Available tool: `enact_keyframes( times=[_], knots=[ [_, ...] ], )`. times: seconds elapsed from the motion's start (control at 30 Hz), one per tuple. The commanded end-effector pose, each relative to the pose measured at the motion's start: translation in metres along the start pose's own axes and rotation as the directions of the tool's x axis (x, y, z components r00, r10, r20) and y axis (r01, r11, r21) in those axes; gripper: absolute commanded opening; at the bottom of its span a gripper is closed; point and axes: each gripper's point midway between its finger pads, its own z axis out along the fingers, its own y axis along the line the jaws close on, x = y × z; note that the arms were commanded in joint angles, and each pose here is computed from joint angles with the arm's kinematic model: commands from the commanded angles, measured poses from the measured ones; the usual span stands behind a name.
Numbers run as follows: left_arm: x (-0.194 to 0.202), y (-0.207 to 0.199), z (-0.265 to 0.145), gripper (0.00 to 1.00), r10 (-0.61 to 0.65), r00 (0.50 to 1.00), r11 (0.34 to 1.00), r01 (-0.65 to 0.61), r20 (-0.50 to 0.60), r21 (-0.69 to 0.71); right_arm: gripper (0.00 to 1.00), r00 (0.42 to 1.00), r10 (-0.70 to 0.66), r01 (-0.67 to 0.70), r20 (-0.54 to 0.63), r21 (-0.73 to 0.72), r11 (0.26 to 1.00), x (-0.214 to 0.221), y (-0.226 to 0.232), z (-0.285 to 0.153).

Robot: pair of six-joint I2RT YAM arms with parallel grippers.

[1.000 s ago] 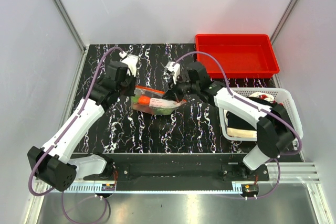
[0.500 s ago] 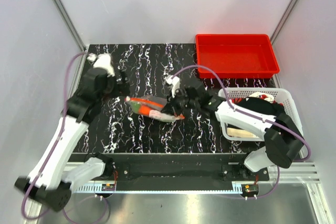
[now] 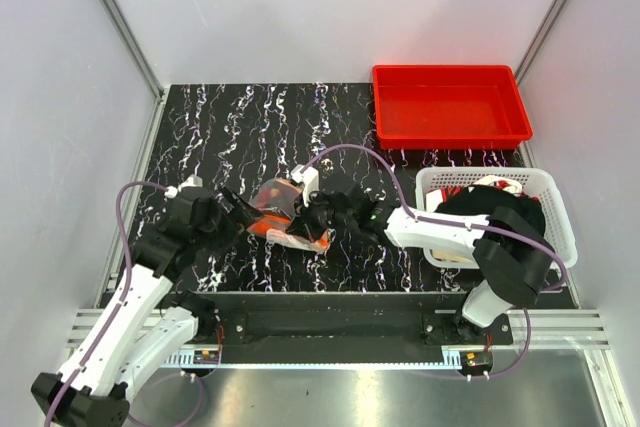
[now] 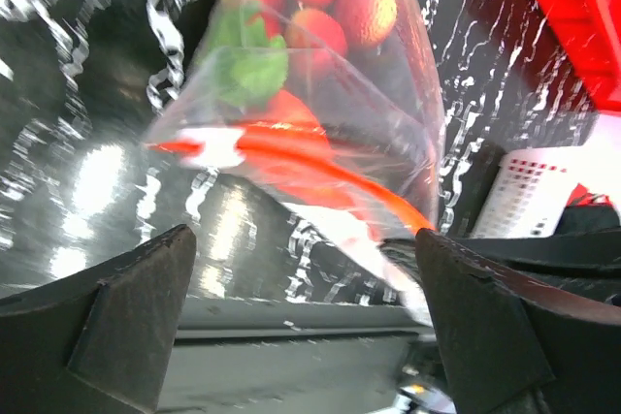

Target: Open the zip-top bag and remove the fake food

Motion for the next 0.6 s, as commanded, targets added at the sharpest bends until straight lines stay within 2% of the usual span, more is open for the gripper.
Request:
enact_keyframes(
  times=[0.0,0.13,0.23,0.27,0.3,0.37,0.4,0.43,0.5,0.53,0.57],
  knots=[
    [-0.009,-0.049,0.003,0.99,-0.118,0.993,0.981,0.121,-0.029,0.153,0.00,0.993,-0.067,0.070,0.096,-0.027,0.997,-0.037,0.018,0.005],
    [-0.010,-0.062,0.018,0.95,-0.107,0.993,0.978,0.115,-0.058,0.171,0.00,0.992,-0.091,0.093,0.088,-0.027,0.995,-0.035,0.026,0.006],
    [-0.006,-0.065,0.029,0.78,-0.075,0.994,0.979,0.090,-0.083,0.186,0.05,0.993,-0.083,0.087,0.079,-0.044,0.995,-0.035,0.030,0.006],
    [-0.005,-0.066,0.031,0.68,-0.063,0.994,0.978,0.079,-0.086,0.193,0.06,0.994,-0.083,0.088,0.074,-0.056,0.995,-0.034,0.033,0.006],
    [-0.006,-0.067,0.031,0.50,-0.023,0.997,0.977,0.038,-0.073,0.210,0.09,0.994,-0.085,0.090,0.074,-0.062,0.994,-0.034,0.034,0.006],
    [-0.011,-0.076,0.030,0.33,0.025,0.999,0.964,-0.014,-0.038,0.265,0.14,0.994,-0.084,0.090,0.063,-0.083,0.993,-0.031,0.038,0.004],
    [-0.013,-0.078,0.026,0.11,0.078,0.997,0.955,-0.071,-0.012,0.288,0.21,0.995,-0.085,0.089,0.056,-0.088,0.992,-0.031,0.039,0.003],
    [-0.016,-0.083,0.023,0.06,0.106,0.994,0.943,-0.104,0.011,0.318,0.25,0.995,-0.083,0.087,0.052,-0.092,0.992,-0.032,0.040,0.002],
    [-0.015,-0.092,0.016,0.01,0.199,0.979,0.902,-0.199,0.041,0.383,0.41,0.996,-0.074,0.079,0.046,-0.099,0.992,-0.034,0.044,-0.003],
    [-0.017,-0.100,0.011,0.00,0.222,0.973,0.880,-0.228,0.065,0.417,0.54,0.996,-0.075,0.080,0.051,-0.098,0.992,-0.036,0.044,-0.004],
    [-0.015,-0.104,0.007,0.00,0.246,0.967,0.864,-0.248,0.061,0.439,0.59,0.997,-0.051,0.056,0.053,-0.090,0.994,-0.039,0.041,-0.007]
  ],
)
